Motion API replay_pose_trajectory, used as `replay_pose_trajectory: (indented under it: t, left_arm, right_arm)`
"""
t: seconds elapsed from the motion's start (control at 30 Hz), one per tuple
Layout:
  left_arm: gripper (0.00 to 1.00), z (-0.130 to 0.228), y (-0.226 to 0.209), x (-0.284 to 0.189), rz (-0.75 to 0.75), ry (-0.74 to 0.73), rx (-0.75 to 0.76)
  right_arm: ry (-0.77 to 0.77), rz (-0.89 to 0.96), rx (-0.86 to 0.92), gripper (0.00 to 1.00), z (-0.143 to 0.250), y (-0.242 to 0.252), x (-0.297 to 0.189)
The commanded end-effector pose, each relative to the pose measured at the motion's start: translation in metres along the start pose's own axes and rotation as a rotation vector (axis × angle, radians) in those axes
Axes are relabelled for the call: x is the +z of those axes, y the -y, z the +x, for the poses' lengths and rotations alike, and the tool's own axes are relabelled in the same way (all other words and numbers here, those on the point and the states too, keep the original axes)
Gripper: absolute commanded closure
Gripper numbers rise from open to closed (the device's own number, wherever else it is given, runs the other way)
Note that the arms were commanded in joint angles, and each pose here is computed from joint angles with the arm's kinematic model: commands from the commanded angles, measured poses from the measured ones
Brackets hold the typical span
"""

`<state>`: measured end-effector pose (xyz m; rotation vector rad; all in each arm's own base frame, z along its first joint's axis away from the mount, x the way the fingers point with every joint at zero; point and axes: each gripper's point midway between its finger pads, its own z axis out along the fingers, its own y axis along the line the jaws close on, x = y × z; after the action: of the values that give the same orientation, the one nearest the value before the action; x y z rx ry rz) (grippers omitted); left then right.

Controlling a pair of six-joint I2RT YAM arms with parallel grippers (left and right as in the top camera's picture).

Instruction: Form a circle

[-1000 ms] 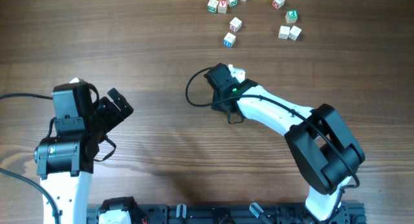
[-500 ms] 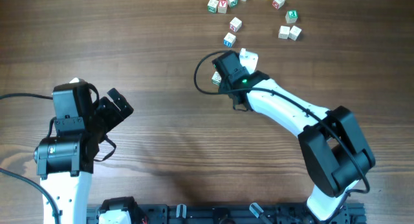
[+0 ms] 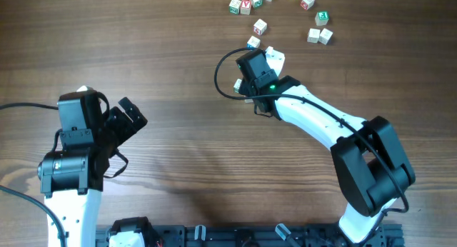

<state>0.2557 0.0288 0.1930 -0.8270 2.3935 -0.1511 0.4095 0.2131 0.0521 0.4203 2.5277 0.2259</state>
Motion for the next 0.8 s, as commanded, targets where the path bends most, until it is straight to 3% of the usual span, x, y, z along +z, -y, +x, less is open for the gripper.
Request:
replay_pose_trajectory:
  t: [0.0,0.33,0.77]
  left_arm:
    - [0.0,-0.002,-0.003,0.001,-0.014,0.008,-0.011]
    - [0.0,-0.002,-0.003,0.001,-0.014,0.008,-0.011]
    - [0.0,-0.002,-0.003,0.001,-0.014,0.008,-0.011]
  right_arm:
    - [-0.038,-0.016,0.004,0.94,0.008,-0.005,0.01]
    - [-0.127,-0.037,-0.039,0.95,0.03,-0.007,0.01]
    - [-0.109,0.007,-0.072,0.96,0.033,0.002,0.026]
